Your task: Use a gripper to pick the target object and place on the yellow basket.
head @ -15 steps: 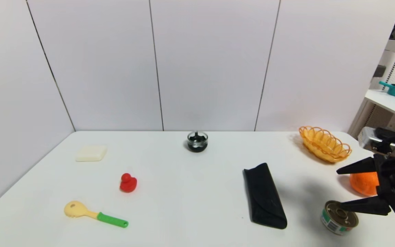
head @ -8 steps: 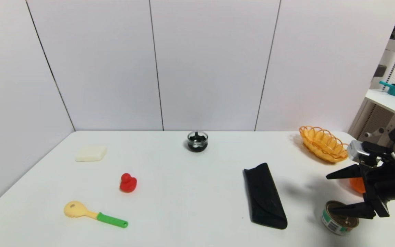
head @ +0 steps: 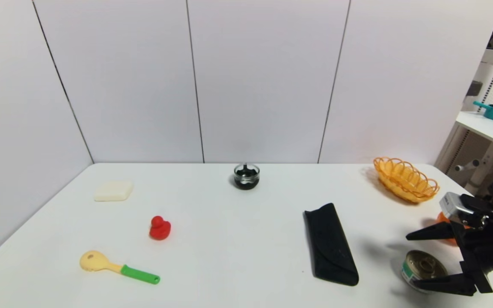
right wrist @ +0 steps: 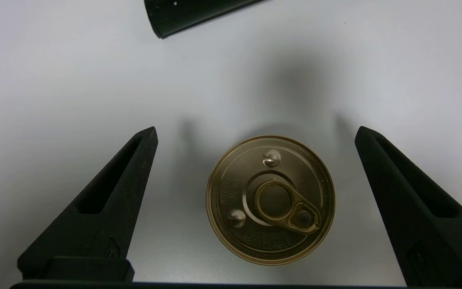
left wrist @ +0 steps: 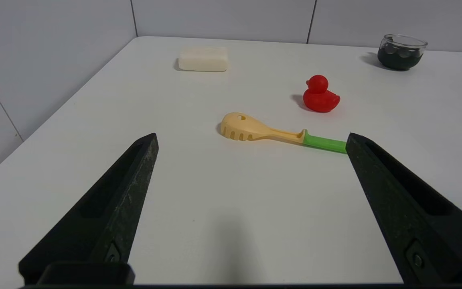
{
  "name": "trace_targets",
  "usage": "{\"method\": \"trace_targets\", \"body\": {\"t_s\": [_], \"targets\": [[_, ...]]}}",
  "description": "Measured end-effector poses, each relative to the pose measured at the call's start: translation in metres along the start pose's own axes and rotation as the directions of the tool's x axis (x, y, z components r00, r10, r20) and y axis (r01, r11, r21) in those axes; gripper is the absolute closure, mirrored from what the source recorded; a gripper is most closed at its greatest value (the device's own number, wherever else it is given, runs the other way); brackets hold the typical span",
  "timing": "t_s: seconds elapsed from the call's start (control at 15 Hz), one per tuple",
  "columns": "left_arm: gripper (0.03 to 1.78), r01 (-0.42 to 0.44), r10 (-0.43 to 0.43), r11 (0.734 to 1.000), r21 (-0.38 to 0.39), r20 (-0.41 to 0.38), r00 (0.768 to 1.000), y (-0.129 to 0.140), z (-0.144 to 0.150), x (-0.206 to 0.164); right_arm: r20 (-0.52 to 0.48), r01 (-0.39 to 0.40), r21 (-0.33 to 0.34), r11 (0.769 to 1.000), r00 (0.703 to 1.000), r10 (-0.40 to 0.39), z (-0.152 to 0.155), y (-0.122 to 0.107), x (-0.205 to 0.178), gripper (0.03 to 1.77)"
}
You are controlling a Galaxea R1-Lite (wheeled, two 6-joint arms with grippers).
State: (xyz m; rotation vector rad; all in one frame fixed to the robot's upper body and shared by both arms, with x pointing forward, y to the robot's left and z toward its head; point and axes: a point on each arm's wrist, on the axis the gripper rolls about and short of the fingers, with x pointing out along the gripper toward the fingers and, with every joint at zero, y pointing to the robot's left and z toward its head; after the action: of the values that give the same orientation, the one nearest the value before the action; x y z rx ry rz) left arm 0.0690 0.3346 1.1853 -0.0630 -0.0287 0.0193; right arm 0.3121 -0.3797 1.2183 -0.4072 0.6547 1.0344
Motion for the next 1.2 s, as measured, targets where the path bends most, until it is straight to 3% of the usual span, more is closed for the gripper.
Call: {"method": "trace_targets", "body": {"t_s": [0.33,1.2], "targets": [[0.12,0.0,0.0,1.0,0.0,0.0,1.0,0.0,0.0,0.0,-0.002,0.024,-0.04,0.999,1.0,-0.024,-0.007,-0.005,-0.002,0.1],[0.12,0.0,0.0,1.0,0.0,0.0,1.0,0.0,0.0,0.0,-0.027,-0.02,-0.028,0.999,0.999,0.02,-0.025,-0.01,0.01,0.1]]}}
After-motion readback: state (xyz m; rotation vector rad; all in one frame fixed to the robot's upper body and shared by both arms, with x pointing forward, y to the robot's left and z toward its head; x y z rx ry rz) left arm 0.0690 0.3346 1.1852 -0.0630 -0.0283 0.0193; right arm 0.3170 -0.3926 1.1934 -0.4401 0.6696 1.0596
